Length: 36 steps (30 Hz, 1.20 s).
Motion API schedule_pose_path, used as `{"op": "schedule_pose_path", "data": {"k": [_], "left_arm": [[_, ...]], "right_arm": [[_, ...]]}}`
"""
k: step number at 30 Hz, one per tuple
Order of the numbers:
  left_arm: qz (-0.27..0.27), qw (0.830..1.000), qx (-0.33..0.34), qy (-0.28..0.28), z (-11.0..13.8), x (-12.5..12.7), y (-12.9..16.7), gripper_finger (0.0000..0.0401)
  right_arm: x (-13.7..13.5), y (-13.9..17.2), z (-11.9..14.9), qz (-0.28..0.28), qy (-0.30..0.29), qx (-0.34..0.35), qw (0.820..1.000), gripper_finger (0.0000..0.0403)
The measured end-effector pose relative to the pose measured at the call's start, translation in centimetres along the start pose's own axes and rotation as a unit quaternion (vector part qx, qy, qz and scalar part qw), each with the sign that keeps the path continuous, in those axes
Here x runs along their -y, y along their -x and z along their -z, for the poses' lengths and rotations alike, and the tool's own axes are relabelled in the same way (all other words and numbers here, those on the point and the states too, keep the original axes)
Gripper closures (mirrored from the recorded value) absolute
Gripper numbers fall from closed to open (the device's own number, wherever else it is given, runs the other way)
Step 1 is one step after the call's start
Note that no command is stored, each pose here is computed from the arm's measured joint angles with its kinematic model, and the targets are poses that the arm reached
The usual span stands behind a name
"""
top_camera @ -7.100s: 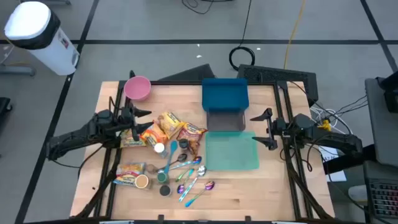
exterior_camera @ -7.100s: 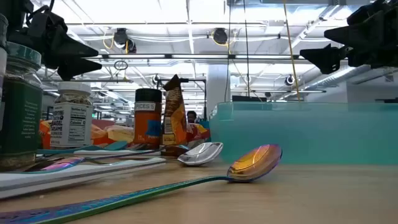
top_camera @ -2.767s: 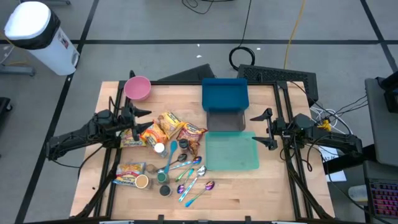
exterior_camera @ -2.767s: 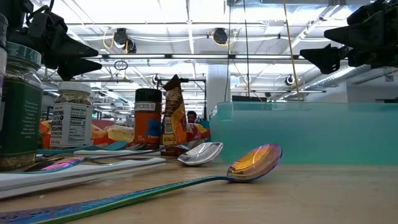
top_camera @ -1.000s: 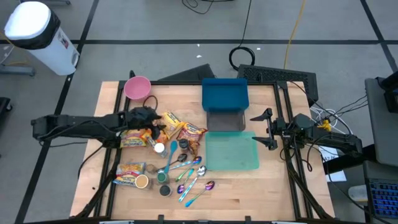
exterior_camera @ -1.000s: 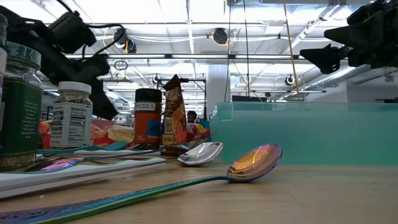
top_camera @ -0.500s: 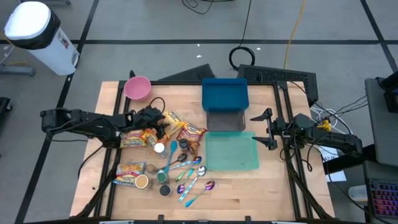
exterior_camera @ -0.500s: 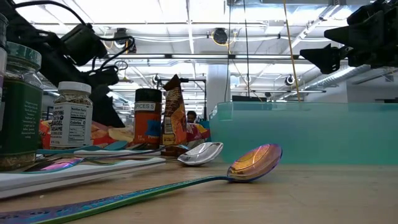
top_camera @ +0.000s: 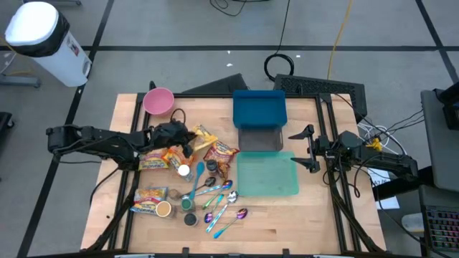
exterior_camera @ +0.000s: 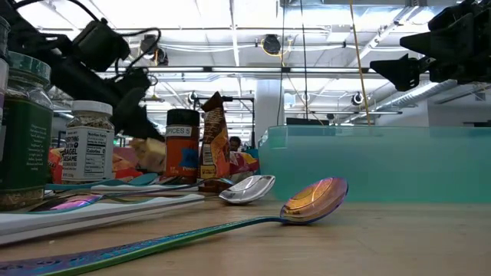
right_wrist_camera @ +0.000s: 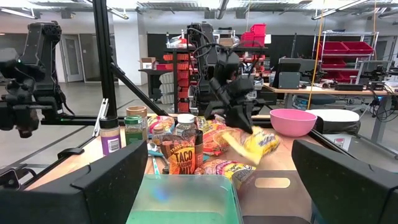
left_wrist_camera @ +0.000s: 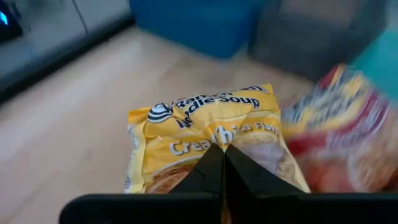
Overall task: Pick & Place Food Item
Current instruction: Put the yellow noodle pack into the blue bin
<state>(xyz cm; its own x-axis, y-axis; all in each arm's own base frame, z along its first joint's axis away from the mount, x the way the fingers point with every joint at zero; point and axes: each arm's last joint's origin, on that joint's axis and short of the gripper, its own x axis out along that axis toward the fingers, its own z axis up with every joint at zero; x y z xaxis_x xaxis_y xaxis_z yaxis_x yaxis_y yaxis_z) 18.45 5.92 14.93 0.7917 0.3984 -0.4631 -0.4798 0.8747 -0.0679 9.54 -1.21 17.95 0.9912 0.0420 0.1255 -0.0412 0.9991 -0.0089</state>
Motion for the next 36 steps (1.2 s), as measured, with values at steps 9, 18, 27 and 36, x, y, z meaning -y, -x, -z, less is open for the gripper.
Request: {"op": "schedule_pose_path", "data": {"k": [9, 18, 27, 36], "left_arm": [[0.014, 0.992, 0.124, -0.021, -2.4, 0.3, 0.4, 0.0396], [0.016, 0.985, 0.168, -0.034, -4.0, 0.6, 0.6, 0.0396], [0.010, 0.979, 0.186, -0.082, -5.6, 0.8, 0.7, 0.0392], [-0.005, 0.969, 0.191, -0.157, -5.7, 0.9, 0.7, 0.0385]], "right_arm": [[0.0, 0.0, 0.0, 0.000, 0.000, 0.000, 1.000, 0.0009], [0.0, 0.0, 0.0, 0.000, 0.000, 0.000, 1.000, 0.0009], [0.0, 0.0, 0.0, 0.000, 0.000, 0.001, 1.000, 0.0009], [0.0, 0.0, -0.2, 0.001, 0.016, 0.011, 1.000, 0.0009]]}}
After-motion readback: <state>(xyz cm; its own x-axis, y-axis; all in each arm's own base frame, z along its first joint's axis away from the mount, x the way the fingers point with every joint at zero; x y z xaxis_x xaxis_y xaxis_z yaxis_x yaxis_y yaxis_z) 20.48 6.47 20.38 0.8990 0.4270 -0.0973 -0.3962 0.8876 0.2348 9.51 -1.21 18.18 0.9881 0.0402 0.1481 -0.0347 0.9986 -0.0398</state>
